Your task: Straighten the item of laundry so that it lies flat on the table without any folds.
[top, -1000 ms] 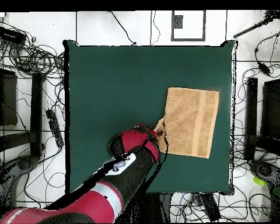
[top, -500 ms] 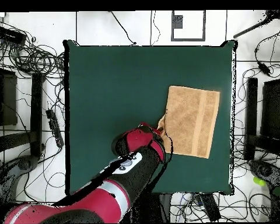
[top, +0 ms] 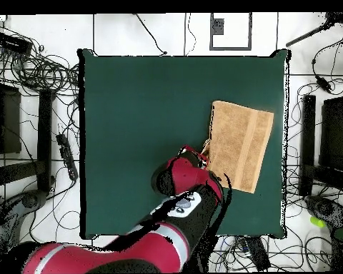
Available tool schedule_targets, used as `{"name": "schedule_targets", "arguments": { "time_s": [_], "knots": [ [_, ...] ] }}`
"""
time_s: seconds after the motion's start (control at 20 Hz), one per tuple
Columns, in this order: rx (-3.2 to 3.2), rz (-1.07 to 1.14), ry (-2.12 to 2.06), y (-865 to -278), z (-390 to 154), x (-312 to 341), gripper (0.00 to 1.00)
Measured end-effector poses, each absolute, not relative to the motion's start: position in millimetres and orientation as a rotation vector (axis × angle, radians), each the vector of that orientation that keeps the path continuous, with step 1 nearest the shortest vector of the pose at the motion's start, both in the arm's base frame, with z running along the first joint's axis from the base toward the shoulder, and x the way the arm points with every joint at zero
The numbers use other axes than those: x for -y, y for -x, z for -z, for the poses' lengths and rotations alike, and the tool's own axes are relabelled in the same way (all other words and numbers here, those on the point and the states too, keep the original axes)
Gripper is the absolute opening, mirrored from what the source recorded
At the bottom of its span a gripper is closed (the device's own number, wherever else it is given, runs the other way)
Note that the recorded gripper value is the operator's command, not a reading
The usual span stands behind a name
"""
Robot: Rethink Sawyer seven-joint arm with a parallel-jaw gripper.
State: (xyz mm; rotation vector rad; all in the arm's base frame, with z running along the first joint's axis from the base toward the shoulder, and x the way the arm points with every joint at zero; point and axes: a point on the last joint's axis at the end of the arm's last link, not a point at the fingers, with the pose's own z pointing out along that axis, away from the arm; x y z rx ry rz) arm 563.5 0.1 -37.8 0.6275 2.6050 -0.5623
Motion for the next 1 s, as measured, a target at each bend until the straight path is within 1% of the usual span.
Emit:
{"name": "schedule_targets", "arguments": {
  "time_s": [0.25, 0.6, 0.75, 0.85, 1.0],
  "knots": [
    [-2.566, 0.508, -0.642, -571.5, 27.5, -1.0, 0.00],
    [-2.565, 0.434, -0.644, -579.3, 26.1, -29.6, 0.00],
    [-2.559, 0.460, -0.642, -578.7, 27.0, -44.3, 0.00],
    [-2.560, 0.523, -0.645, -574.0, 28.9, -73.1, 0.00],
    [-2.572, 0.551, -0.649, -569.8, 30.6, -90.2, 0.00]
  ]
}}
